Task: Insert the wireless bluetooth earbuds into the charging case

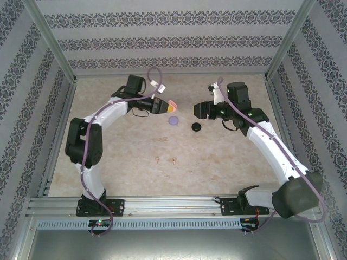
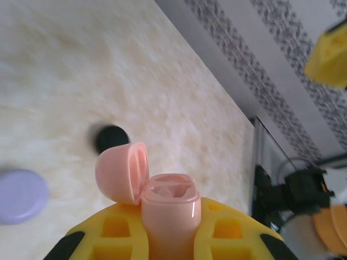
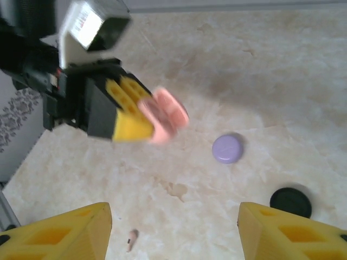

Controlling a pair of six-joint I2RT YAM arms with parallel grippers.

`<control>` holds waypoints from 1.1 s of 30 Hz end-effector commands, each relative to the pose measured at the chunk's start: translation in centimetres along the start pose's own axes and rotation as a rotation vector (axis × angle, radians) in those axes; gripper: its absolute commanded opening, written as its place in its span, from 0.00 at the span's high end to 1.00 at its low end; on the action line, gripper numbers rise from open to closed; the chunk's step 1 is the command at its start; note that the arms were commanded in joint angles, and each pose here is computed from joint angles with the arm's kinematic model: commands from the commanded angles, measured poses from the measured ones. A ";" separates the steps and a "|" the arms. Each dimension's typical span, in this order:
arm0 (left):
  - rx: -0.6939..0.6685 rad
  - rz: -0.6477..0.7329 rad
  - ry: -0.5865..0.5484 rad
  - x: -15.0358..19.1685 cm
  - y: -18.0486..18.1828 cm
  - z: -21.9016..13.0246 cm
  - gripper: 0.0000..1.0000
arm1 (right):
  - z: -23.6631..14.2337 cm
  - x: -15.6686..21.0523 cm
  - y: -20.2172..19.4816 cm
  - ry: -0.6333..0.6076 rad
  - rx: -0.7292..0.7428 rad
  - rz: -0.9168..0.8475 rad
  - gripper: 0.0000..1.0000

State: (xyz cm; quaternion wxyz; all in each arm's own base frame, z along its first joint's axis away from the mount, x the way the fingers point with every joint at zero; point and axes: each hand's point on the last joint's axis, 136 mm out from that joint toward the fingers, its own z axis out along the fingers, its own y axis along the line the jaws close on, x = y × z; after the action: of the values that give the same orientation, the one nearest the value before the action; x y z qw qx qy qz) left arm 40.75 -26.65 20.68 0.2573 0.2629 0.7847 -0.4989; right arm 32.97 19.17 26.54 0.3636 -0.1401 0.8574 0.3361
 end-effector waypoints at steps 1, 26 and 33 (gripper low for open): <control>-0.054 0.144 -0.218 -5.4 -2.4 -3.0 1.00 | 0.9 3.0 -1.2 0.056 0.059 0.149 0.37; -0.548 0.451 -0.765 -6.1 -6.0 -15.0 1.00 | 14.5 18.5 4.8 0.515 0.365 0.144 0.41; -0.767 0.391 -1.016 -6.3 -5.1 -20.7 1.00 | 16.6 20.6 5.4 0.584 0.424 0.131 0.44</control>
State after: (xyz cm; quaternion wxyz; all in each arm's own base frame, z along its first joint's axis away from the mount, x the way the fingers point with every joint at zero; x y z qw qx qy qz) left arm 39.12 -13.29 32.66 0.6991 0.0849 0.6726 -0.2272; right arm 24.95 34.75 6.37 0.1079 -0.1103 0.9765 0.1506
